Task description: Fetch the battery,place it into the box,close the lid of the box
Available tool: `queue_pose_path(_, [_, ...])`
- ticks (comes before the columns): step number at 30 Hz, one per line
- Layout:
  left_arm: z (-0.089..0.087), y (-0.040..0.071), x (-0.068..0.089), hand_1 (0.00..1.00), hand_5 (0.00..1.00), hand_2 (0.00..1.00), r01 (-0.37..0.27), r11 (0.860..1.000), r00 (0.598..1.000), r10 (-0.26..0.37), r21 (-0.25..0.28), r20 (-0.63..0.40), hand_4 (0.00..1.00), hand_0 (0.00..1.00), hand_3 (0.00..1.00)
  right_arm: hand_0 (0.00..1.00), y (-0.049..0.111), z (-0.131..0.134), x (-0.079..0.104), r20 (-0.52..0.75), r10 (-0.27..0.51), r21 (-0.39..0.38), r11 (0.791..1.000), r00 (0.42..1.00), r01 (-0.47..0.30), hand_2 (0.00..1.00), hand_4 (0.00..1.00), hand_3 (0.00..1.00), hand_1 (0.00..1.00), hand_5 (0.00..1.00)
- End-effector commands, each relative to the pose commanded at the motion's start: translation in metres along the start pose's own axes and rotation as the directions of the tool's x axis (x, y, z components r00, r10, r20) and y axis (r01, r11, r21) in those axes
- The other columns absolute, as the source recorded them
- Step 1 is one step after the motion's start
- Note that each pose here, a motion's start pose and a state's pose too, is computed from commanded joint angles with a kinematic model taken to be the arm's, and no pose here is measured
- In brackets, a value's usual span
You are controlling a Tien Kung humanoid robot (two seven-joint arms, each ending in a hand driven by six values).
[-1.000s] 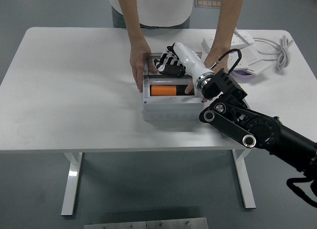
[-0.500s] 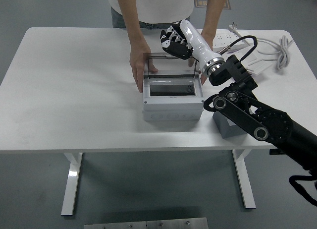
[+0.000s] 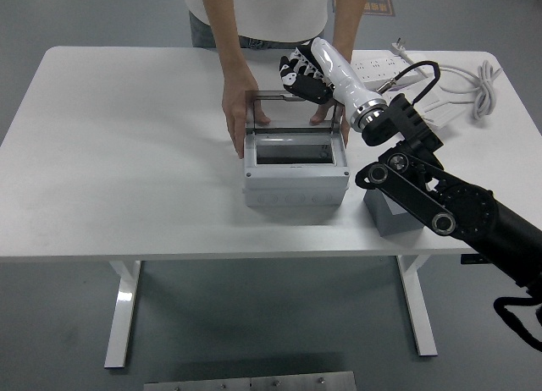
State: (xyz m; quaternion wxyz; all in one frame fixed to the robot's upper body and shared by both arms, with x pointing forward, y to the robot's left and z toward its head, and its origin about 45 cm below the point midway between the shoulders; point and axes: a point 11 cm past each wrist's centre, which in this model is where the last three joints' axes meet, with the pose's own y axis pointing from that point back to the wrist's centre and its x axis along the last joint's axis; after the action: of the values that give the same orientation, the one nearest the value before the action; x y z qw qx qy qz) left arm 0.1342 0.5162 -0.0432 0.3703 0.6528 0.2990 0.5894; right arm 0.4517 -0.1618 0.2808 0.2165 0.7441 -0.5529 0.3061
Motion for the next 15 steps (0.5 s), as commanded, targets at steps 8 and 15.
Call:
queue_pose_path(8, [0.002, 0.000, 0.000, 0.684, 0.002, 0.593, 0.000, 1.000, 1.000, 0.000, -0.004, 0.001, 0.548, 0.590, 0.578, 0.746, -0.002, 0.011, -0.003, -0.013, -0.016, -0.033, 0.999, 1.000, 0.015, 0.640, 0.896, 0.676, 0.654, 0.736])
queue_pose_path(15, [0.003, 0.001, 0.000, 0.682, 0.002, 0.593, 0.000, 1.000, 1.000, 0.000, -0.006, 0.001, 0.547, 0.591, 0.578, 0.788, -0.002, 0.019, -0.003, -0.011, -0.012, -0.053, 0.999, 1.000, 0.012, 0.676, 0.998, 0.702, 0.694, 0.930])
